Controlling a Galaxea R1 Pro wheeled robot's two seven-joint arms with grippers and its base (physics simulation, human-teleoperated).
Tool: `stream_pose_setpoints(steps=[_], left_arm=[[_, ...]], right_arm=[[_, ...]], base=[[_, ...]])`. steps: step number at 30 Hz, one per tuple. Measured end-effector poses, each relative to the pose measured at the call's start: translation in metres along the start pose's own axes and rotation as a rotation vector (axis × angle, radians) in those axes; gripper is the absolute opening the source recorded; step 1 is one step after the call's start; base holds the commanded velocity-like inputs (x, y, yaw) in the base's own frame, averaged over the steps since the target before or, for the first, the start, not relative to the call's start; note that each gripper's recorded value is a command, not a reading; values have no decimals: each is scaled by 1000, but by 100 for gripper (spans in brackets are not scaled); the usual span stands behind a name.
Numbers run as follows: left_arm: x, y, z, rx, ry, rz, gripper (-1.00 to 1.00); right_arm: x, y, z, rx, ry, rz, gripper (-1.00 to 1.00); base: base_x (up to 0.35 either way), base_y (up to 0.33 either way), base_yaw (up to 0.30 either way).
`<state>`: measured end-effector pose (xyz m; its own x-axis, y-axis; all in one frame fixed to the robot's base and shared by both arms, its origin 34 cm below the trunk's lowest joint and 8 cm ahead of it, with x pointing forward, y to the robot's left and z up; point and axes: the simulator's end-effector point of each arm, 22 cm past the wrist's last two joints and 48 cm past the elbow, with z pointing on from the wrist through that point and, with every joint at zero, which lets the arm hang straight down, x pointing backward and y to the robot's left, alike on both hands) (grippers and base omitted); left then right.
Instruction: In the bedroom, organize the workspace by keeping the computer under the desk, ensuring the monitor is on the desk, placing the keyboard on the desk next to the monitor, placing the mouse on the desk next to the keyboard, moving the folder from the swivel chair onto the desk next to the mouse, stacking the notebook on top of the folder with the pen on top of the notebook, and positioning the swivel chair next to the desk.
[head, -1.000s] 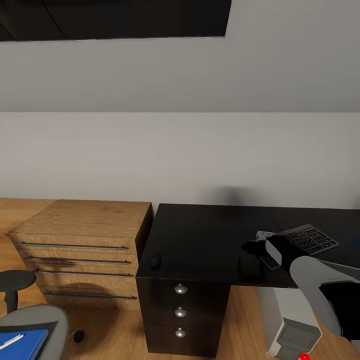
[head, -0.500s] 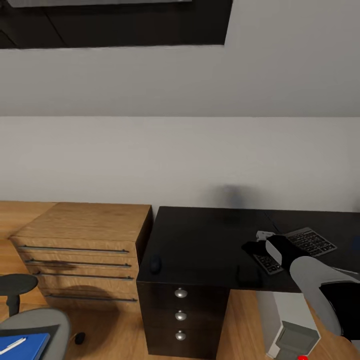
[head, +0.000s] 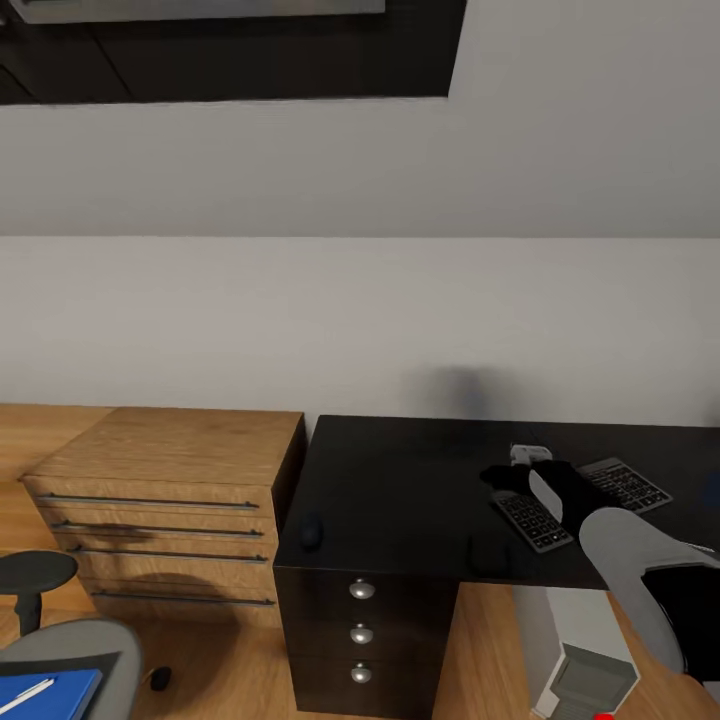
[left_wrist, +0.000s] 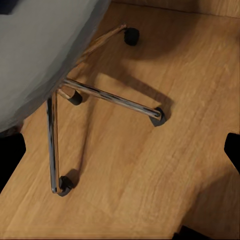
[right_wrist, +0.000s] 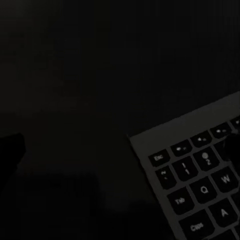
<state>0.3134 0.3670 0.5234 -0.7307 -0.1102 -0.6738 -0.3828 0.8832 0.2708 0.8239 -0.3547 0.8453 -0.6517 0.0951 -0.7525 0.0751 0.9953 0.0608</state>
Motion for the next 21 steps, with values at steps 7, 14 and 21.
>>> stream_pose_setpoints(steps=[7, 14, 21], left_arm=[[9, 0, 0, 2, 42, 16, 100], [10, 0, 0, 1, 45, 16, 100], [10, 0, 0, 0, 46, 15, 100]], right_arm=[[-44, 17, -12, -31, -110, -27, 100], [-67, 43, -33, -80, -226, -70, 100], [-66, 46, -59, -59, -278, -87, 100]], base=[[0, 0, 0], [0, 0, 0], [0, 0, 0]])
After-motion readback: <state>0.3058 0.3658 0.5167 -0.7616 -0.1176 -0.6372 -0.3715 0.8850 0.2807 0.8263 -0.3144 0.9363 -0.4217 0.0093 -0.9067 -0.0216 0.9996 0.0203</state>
